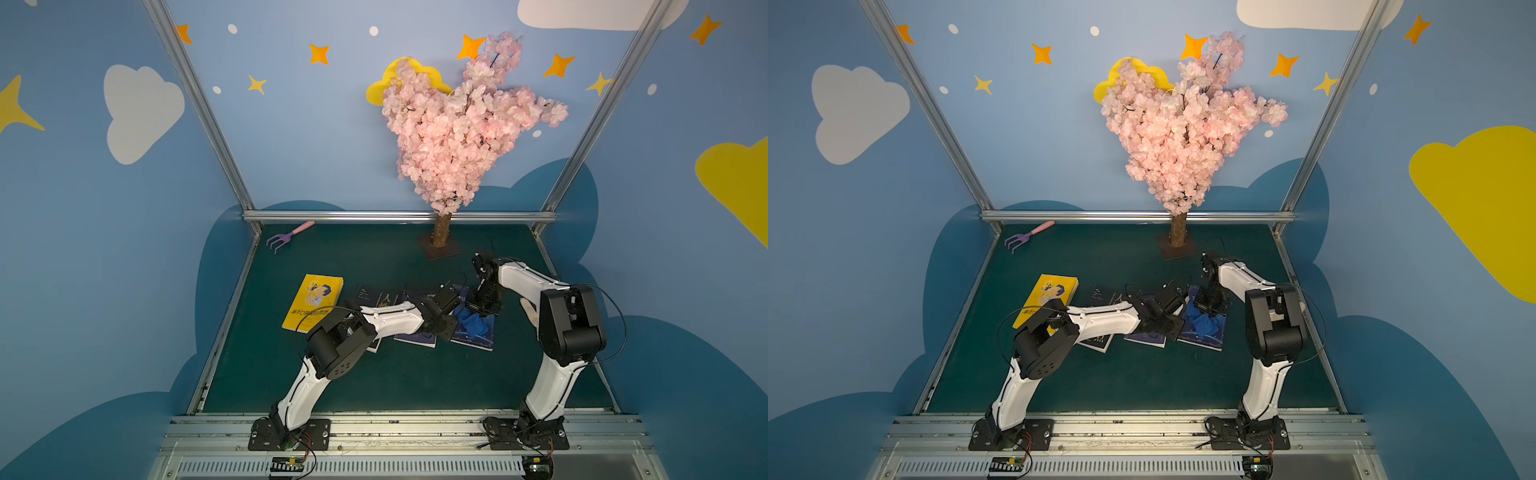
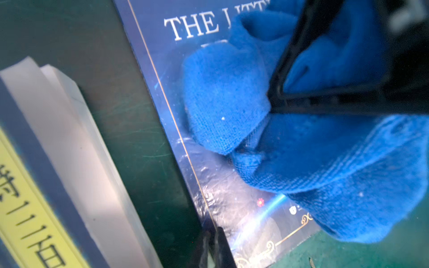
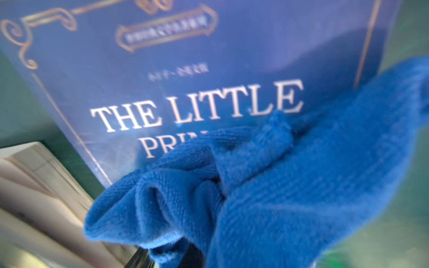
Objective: Wipe the cover of the book
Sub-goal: Wipe the dirt from the cover of the book.
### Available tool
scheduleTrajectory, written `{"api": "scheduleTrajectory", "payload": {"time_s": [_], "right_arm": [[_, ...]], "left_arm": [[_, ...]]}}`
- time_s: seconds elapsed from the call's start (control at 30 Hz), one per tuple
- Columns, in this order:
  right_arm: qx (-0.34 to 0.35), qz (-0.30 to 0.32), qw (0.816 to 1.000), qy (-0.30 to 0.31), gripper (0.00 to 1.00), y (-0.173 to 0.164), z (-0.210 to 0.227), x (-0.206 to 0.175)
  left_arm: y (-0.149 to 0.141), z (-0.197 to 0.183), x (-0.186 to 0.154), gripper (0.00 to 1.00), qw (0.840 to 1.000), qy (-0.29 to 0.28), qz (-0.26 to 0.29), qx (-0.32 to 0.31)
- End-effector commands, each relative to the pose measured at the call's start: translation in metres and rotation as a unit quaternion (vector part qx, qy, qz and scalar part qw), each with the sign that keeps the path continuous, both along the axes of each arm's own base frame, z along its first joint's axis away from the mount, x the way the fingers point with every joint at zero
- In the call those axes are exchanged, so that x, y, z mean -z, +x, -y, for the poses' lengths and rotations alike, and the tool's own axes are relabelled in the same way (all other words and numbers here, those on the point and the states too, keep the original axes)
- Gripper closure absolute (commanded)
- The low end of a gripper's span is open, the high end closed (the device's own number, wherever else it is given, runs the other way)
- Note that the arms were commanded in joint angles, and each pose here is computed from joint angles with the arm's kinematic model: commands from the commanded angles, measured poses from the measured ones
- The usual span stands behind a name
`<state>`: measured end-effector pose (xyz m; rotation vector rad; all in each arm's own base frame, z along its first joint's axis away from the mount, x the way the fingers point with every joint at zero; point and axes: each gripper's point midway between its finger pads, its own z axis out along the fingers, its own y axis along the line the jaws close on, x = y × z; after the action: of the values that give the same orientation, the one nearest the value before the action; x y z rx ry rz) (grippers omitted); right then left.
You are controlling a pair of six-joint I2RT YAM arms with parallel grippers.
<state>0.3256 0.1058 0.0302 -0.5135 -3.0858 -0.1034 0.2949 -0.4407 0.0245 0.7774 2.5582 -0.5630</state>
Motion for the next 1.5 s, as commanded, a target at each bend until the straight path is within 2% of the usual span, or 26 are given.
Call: {"api": "scheduleTrajectory", "payload": {"time_s": [0.0,0.13,0.2,0.3,0.5,0.63,0.7,0.83,0.93,1.0,1.1,1.23,1.33,1.47], "right_arm": [[-0.034,-0.050,0.998,-0.036,1.00,-0.044,-0.006,0.018],[-0.028,-0.052,0.998,-0.013,1.00,-0.092,-0.016,0.025],[-0.021,-0.052,0.998,-0.001,1.00,-0.100,-0.015,0.027],[-0.015,-0.048,0.999,-0.017,1.00,-0.084,-0.001,0.022],[0.025,-0.054,0.998,-0.008,1.00,-0.035,0.026,0.021],[0.032,-0.059,0.998,-0.009,1.00,-0.026,0.028,0.023],[0.024,-0.068,0.997,-0.007,1.00,-0.035,0.021,0.026],[0.010,-0.081,0.996,-0.019,1.00,-0.079,0.013,0.031],[0.013,-0.061,0.998,-0.014,1.00,-0.100,0.016,0.029],[0.007,-0.034,0.999,-0.010,1.00,-0.093,0.022,0.024],[0.012,-0.014,1.000,-0.021,1.00,-0.058,0.041,0.014],[0.035,-0.018,0.999,-0.012,1.00,-0.002,0.055,0.014],[0.039,-0.035,0.999,-0.010,1.00,0.025,0.056,0.022],[0.035,-0.050,0.998,-0.023,1.00,0.019,0.057,0.030]], "left_arm": [[-0.042,-0.034,0.051,0.90,0.993,0.082,-0.081,0.018],[-0.044,-0.033,0.052,0.90,0.993,0.075,-0.086,0.018],[-0.045,-0.031,0.054,0.90,0.993,0.072,-0.092,0.021],[-0.047,-0.029,0.054,0.90,0.993,0.070,-0.096,0.024],[-0.045,-0.033,0.053,0.90,0.993,0.078,-0.086,0.023],[-0.043,-0.035,0.053,0.90,0.993,0.083,-0.084,0.020],[-0.044,-0.033,0.051,0.90,0.993,0.079,-0.084,0.023],[-0.044,-0.032,0.050,0.90,0.993,0.076,-0.085,0.023],[-0.043,-0.033,0.051,0.90,0.993,0.078,-0.084,0.022],[-0.043,-0.033,0.053,0.90,0.993,0.079,-0.085,0.023],[-0.044,-0.033,0.054,0.90,0.993,0.081,-0.086,0.024],[-0.045,-0.032,0.055,0.90,0.993,0.079,-0.089,0.025],[-0.046,-0.032,0.054,0.90,0.993,0.078,-0.089,0.026],[-0.046,-0.031,0.053,0.89,0.993,0.077,-0.088,0.027]]}}
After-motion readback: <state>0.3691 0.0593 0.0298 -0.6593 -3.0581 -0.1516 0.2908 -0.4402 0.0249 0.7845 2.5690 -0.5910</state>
